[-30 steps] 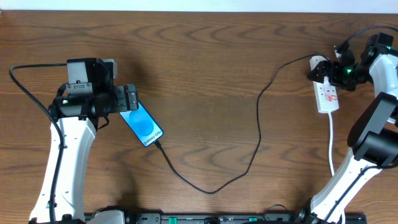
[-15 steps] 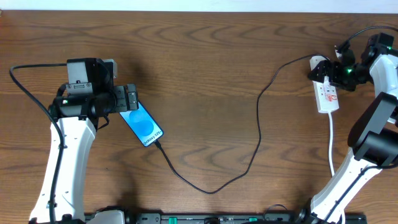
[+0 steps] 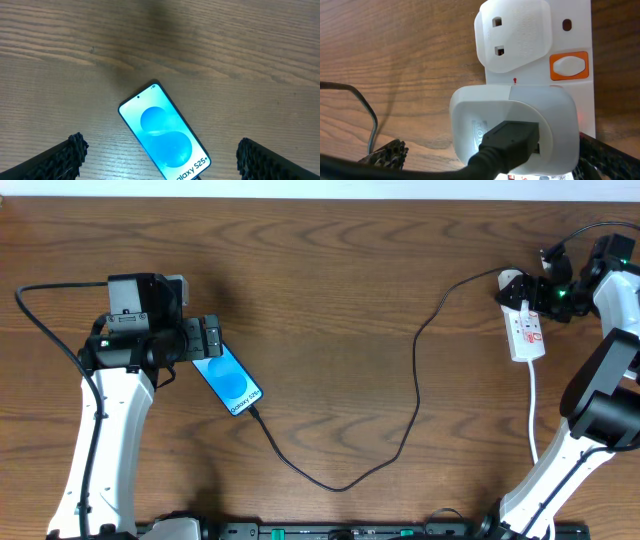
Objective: Plug charger to phone and switch on socket
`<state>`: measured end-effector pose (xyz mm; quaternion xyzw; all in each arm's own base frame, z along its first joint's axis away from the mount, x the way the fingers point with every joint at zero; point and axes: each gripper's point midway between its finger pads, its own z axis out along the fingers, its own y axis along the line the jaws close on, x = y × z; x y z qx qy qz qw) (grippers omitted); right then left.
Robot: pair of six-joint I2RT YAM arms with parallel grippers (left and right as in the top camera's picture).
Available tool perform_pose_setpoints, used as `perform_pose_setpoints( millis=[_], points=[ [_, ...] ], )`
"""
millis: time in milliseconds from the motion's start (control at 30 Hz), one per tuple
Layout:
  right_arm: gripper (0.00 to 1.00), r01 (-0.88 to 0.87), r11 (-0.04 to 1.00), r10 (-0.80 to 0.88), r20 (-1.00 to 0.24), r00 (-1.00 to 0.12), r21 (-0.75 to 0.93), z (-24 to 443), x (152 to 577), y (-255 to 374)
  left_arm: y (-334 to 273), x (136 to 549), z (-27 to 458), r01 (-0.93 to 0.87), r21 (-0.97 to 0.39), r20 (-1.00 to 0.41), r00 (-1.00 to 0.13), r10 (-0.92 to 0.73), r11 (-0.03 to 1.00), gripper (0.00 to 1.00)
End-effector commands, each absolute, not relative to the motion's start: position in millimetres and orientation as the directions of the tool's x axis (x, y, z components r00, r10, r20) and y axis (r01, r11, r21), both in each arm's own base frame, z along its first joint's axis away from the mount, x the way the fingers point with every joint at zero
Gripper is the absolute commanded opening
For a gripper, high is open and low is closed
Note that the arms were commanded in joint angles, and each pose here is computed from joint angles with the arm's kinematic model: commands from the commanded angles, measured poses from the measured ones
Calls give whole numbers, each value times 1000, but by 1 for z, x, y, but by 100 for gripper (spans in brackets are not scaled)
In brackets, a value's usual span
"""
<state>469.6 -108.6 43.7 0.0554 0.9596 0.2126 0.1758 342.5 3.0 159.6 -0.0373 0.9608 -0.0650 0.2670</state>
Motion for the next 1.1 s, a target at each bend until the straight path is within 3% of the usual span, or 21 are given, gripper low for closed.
perform_pose_setpoints(
  millis=[0, 333, 667, 1067],
  points=[
    [99, 7, 816, 169, -228, -959, 578, 21, 457, -62, 5, 346, 167, -26, -124, -530, -843, -88, 992, 98],
    [99, 74, 809, 226, -192, -955, 583, 22, 455, -69, 5, 346, 167, -26, -124, -530, -843, -88, 992, 98],
    [99, 235, 856, 317, -110, -942, 460, 28, 442, -114, 6, 346, 167, -26, -123, -530, -843, -88, 992, 98],
    [99, 328, 889, 396, -180, -900, 318, 83, 435, -148, 5, 346, 167, -26, -124, -530, -843, -88, 992, 98]
  ],
)
